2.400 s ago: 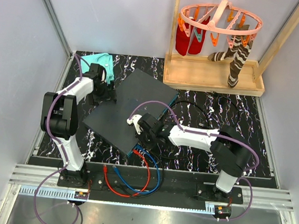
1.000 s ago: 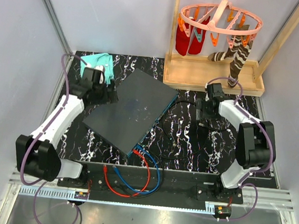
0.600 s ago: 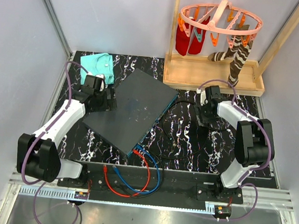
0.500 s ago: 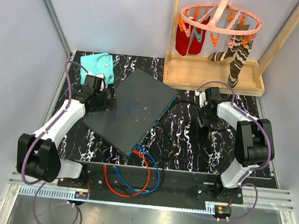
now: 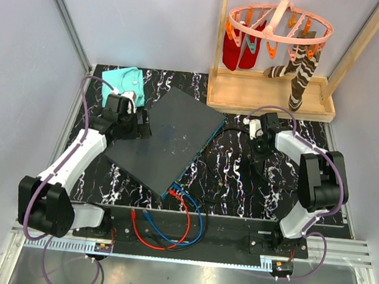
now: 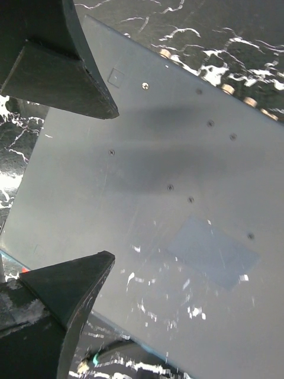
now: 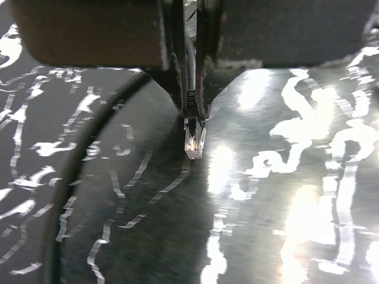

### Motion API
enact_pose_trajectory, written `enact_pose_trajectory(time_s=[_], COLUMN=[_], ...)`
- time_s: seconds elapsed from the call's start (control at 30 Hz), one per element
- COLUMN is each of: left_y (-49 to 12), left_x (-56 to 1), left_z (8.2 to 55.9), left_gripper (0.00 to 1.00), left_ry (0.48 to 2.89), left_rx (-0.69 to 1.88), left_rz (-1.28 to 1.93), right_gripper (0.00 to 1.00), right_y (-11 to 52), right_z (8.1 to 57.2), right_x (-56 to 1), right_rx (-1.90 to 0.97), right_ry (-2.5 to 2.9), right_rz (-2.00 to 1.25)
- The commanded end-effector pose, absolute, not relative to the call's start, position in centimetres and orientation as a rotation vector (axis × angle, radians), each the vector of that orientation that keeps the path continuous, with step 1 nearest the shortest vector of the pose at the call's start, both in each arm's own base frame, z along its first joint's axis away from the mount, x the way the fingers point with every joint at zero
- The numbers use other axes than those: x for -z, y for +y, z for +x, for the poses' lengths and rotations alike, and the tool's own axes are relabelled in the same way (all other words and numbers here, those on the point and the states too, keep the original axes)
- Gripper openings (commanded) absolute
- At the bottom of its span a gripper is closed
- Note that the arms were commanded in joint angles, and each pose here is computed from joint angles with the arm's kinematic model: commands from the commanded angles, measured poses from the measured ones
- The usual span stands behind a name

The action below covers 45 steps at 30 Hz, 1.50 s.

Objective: Insert the plug into the switch port
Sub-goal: Pick up the connector from the center of the board.

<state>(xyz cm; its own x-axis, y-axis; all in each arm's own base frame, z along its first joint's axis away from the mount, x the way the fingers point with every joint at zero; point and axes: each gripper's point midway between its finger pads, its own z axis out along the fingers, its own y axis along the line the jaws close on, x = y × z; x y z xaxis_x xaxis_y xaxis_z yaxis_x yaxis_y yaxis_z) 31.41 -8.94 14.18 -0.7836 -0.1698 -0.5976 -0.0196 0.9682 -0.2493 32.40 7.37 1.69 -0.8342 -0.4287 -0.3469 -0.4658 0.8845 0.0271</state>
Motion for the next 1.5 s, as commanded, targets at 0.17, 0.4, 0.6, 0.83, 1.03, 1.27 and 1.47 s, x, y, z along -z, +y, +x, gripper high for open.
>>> enact_pose_trajectory(time_s=[0.17,0.4,0.6,0.83,1.03,1.27,1.47], left_y=[-14.3,-20.3,-23.8,-26.9,-27.7,-27.9,-27.9], left_x=[-18.8,-21.8,-21.1,-18.9,-17.7,-16.7,-16.9], left_z=[30.4,28.1,27.4,26.5,26.2,25.9,25.9], left_gripper=[0.99,0.99,0.97,0.86,0.63,0.25,0.00], left_ry=[2.301,2.197,2.241,2.343,2.393,2.425,2.414], left_rx=[0.614,0.939,1.060,1.065,1.041,1.041,1.066], left_rz=[-0.044,-0.109,-0.208,-0.207,-0.214,-0.273,-0.352], right_gripper=[0.00,0.00,0.00,0.00,0.00,0.00,0.13], right_y=[16.0,26.2,30.8,33.3,33.7,33.7,33.7], right_z=[31.5,27.9,26.6,25.0,24.6,24.5,24.6], right_x=[-10.4,-15.5,-17.5,-17.4,-17.2,-17.3,-17.2], right_rx=[-0.626,-1.081,-1.231,-1.320,-1.330,-1.326,-1.297], right_ry=[2.443,2.158,2.015,1.975,1.967,1.953,1.958], right_rz=[-0.596,-0.634,-0.657,-0.711,-0.728,-0.748,-0.740])
